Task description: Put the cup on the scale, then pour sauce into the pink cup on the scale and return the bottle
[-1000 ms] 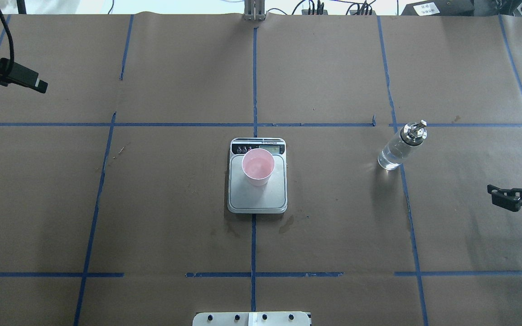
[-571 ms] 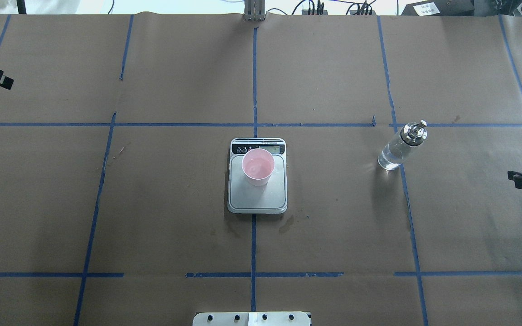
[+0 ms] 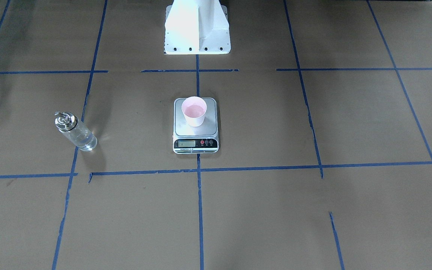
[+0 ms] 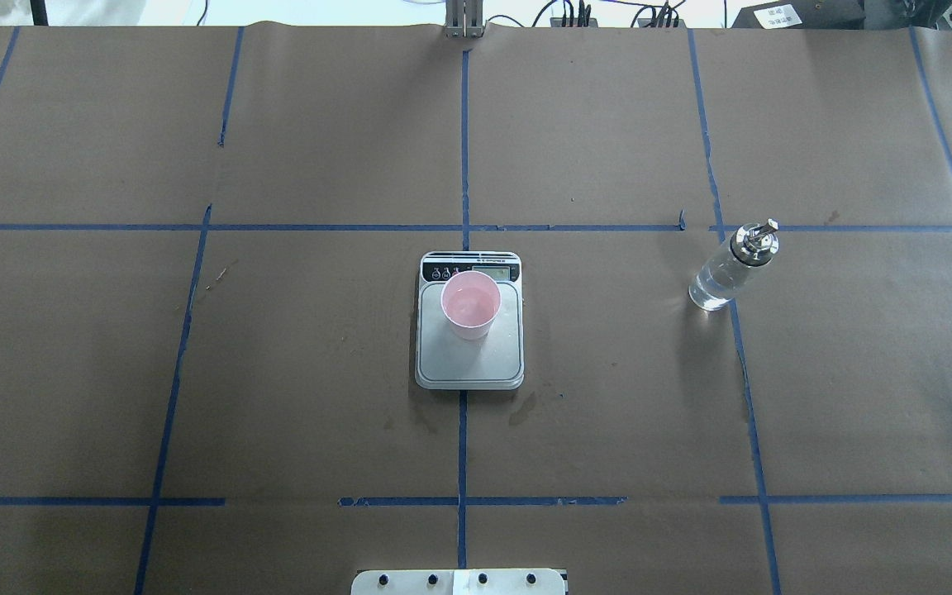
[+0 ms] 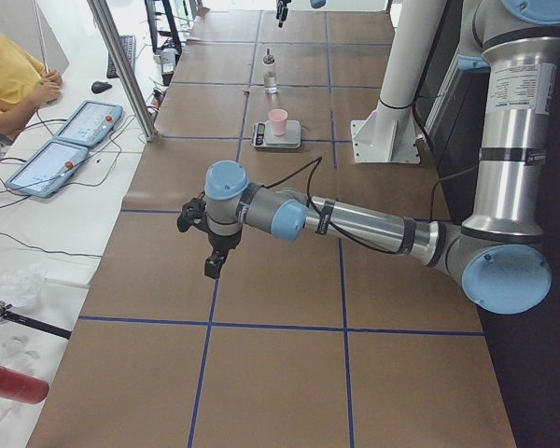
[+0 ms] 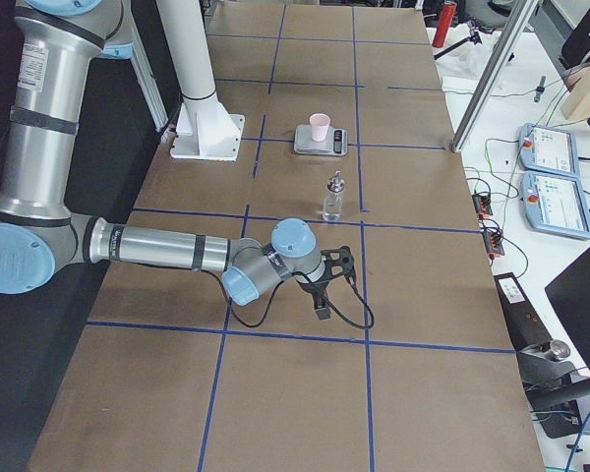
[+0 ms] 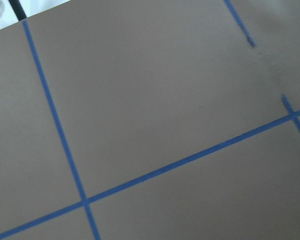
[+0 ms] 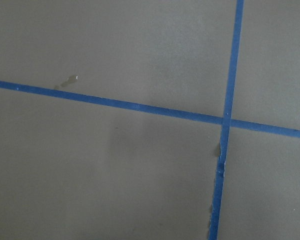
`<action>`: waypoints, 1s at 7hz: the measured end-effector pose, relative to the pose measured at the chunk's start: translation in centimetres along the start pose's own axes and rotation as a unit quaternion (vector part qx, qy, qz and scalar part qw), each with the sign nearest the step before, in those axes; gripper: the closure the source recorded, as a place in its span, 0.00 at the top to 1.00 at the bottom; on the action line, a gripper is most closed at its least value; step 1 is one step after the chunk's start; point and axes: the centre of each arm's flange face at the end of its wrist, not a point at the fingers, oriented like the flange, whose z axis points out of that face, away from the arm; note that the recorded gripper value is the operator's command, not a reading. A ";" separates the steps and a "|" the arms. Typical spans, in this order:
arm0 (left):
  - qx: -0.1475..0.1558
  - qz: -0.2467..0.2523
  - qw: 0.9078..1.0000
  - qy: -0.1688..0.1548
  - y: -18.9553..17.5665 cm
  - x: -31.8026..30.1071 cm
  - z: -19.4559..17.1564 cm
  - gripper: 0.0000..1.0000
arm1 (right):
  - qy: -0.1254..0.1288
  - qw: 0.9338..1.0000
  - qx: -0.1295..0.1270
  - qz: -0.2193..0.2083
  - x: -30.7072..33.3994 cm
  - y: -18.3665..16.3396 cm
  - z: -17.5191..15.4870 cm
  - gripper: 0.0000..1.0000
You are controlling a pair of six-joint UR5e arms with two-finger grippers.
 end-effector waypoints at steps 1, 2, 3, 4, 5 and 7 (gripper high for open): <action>-0.005 -0.021 1.000 -0.004 1.1 -1.9 0.2 1.00 | -0.005 1.000 -0.028 0.004 0.5 -2.0 -0.9 1.00; -0.010 -0.037 0.999 -0.005 1.8 -3.4 0.6 1.00 | -0.002 0.999 -0.053 0.006 0.8 -3.9 -1.6 1.00; -0.019 -0.048 0.999 0.007 2.0 -4.4 1.6 1.00 | 0.005 0.997 -0.074 0.008 1.5 -5.3 -2.2 1.00; -0.025 -0.056 0.998 0.032 2.3 -4.7 2.3 1.00 | 0.011 0.996 -0.091 0.009 2.4 -5.9 -2.4 1.00; -0.029 -0.061 0.996 0.056 2.7 -4.7 2.8 1.00 | 0.012 0.995 -0.103 0.016 3.1 -6.1 -2.4 1.00; -0.027 -0.062 0.995 0.071 2.4 -4.5 2.9 1.00 | 0.008 0.993 -0.113 0.025 3.8 -6.1 -2.0 1.00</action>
